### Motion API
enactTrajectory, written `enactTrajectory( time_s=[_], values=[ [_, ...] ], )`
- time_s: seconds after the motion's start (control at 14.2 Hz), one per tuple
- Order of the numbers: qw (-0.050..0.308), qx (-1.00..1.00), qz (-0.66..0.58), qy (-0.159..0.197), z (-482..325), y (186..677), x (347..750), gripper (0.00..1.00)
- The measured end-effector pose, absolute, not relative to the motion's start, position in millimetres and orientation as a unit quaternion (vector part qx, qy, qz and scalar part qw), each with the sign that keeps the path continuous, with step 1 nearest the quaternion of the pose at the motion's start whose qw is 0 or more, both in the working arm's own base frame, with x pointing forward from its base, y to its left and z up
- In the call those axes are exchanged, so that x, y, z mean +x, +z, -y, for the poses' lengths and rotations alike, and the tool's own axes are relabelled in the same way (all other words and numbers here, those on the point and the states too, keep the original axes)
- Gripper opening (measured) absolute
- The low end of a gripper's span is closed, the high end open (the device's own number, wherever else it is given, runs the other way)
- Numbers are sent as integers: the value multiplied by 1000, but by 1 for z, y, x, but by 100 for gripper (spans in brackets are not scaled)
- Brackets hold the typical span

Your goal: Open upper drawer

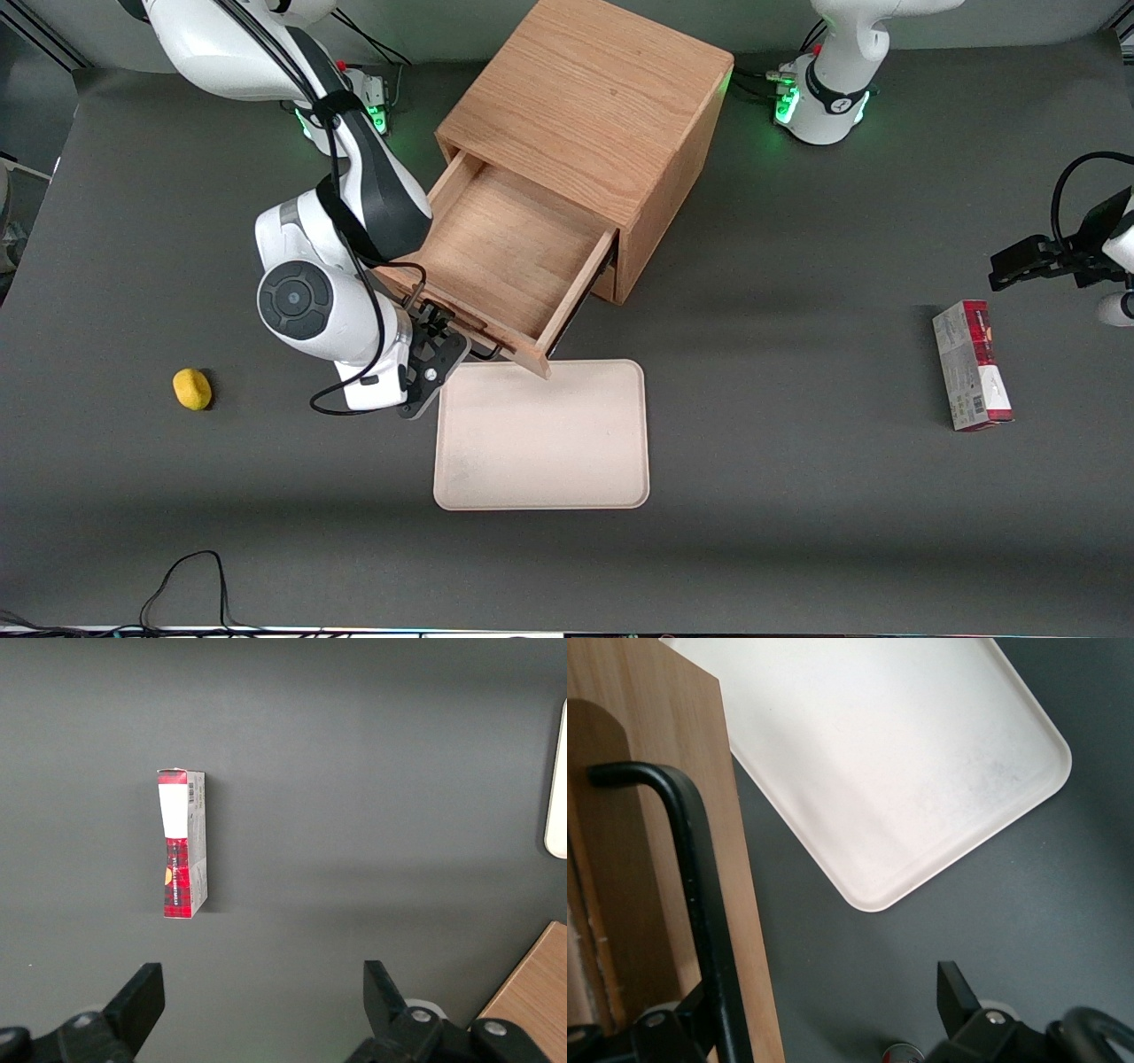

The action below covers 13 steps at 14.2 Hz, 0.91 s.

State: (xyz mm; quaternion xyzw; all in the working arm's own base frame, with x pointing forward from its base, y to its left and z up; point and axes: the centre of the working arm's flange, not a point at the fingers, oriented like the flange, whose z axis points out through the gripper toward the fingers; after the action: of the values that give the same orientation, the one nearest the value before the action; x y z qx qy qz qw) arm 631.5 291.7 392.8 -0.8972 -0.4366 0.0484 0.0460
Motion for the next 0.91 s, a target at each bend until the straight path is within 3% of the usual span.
enactTrajectory(
  time_s=[0.56,0.91],
  values=[
    [46,-901,430,44,-283,395,640,100],
    [44,-902,429,26,-283,435,648,100]
  ],
)
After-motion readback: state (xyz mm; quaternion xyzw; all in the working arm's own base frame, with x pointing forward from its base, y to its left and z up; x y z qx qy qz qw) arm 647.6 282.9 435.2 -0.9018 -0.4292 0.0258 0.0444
